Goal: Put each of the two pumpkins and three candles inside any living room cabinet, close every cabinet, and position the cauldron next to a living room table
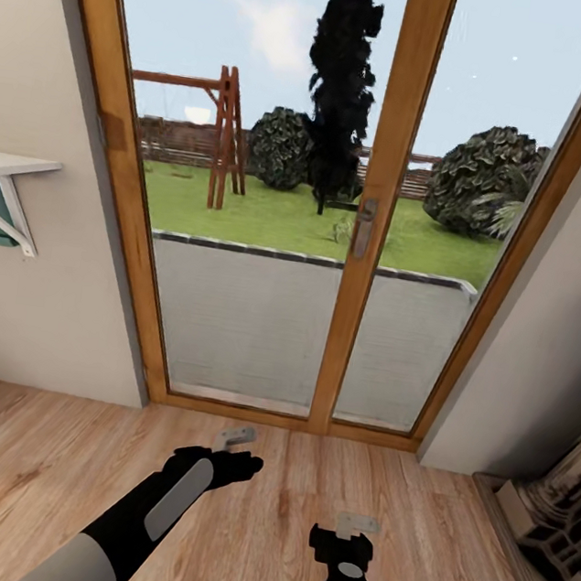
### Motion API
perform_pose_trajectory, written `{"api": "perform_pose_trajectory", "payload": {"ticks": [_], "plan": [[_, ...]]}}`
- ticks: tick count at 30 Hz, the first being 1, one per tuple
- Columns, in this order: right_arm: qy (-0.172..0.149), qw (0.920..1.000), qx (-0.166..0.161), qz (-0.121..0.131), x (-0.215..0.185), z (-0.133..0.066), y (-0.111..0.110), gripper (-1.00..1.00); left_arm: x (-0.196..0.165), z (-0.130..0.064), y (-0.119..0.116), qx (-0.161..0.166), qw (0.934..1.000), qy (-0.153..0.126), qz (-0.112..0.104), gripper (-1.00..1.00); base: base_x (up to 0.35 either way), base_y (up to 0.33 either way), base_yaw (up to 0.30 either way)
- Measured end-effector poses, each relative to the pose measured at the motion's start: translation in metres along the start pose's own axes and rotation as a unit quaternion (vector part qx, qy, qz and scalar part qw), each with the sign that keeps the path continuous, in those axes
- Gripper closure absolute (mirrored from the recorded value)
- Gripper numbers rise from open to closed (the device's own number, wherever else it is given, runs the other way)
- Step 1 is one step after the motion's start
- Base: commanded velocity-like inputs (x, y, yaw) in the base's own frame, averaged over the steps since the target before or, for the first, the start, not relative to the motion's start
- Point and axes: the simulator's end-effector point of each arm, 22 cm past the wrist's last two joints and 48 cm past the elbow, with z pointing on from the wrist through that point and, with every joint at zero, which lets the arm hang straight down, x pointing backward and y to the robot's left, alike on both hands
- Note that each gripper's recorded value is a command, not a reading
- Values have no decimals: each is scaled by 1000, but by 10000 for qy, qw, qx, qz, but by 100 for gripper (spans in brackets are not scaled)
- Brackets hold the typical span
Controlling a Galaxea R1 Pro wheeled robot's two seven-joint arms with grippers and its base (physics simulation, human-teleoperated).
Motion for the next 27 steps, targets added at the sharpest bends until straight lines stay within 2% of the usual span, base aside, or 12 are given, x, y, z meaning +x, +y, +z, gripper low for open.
{"api": "perform_pose_trajectory", "payload": {"ticks": [7, 9, 10, 14, 15, 17, 18, 21, 22, 24, 27], "plan": [[-1, 10000, 8, 11, 0, 0, -1, -100, -1, 0, 9, -85, 10000, -1, 14, -100, 0, 0, 0], [-1, 10000, 5, 11, 0, 0, 0, -100, 0, 2, 40, -329, 9994, 33, 47, -100, 0, 0, 0], [-1, 10000, 3, 11, 0, 0, 0, -100, 8, 5, 64, -526, 9985, 140, 40, -100, 0, 0, 0], [-4, 10000, 1, 13, 0, 0, 0, -100, 41, 14, 120, -1038, 9933, 509, -56, -100, 0, 0, 0], [-4, 10000, 1, 13, 0, 0, 0, -100, 57, 17, 144, -1280, 9897, 628, -103, -100, 0, 0, 0], [-5, 10000, 4, 15, 0, 0, 0, -100, 69, 19, 174, -1574, 9854, 615, -206, -100, 0, 0, 0], [-1, 10000, 5, 18, 0, 0, 0, -100, 80, 19, 196, -1815, 9813, 582, -276, -100, 0, 0, 0], [-1, 10000, 7, 18, 0, 0, 0, -100, 98, 17, 229, -2173, 9738, 568, -345, -100, 0, 0, 0], [-1, 10000, 8, 18, 0, 0, 0, -100, 106, 14, 246, -2366, 9695, 505, -384, -100, 0, 0, 0], [3, 10000, 8, 27, 0, 0, 0, -100, 108, 12, 259, -2513, 9664, 354, -409, -100, 0, 0, 0], [22, 10000, 14, 61, 1, 0, -1, -100, 107, 12, 265, -2580, 9649, 213, -448, -100, 0, 0, 0]]}}
